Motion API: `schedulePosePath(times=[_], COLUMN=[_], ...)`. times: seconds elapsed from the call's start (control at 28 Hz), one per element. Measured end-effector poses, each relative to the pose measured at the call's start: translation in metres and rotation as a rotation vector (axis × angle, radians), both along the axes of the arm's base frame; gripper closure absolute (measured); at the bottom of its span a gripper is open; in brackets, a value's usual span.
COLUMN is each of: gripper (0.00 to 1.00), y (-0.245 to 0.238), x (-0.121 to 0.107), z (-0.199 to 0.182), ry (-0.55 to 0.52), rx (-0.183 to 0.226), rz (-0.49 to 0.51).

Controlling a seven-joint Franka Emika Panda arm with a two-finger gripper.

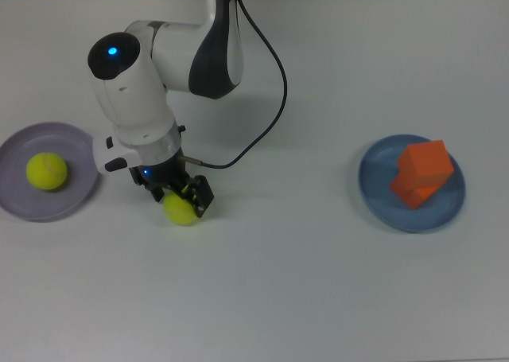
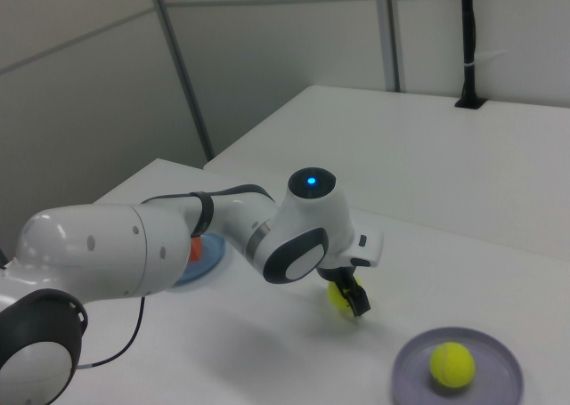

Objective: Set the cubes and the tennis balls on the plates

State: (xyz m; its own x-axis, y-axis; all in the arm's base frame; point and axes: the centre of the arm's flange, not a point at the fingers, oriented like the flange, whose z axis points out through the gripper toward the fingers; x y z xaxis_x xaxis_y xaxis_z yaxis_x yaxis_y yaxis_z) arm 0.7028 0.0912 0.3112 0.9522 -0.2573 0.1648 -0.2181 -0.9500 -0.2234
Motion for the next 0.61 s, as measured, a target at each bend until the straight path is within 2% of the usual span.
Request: schedulePosePath(times=[0.07, 0.11, 0.29, 0.46, 0.61], gripper=[0.04, 0.14, 0.31, 0.31, 0.31], y=[0.001, 0.002, 0.003, -0.003, -0.021], x=[0.002, 0.003, 0.004, 0.008, 0.011], z=[-0.002, -0.004, -0.003, 0.010, 0.035], ry=[-0.017, -0.025, -0.032, -0.055, -0.088], rx=[-0.006, -0.008, -0.007, -0.007, -0.004], rz=[-0.005, -0.007, -0.009, -0.018, -0.048])
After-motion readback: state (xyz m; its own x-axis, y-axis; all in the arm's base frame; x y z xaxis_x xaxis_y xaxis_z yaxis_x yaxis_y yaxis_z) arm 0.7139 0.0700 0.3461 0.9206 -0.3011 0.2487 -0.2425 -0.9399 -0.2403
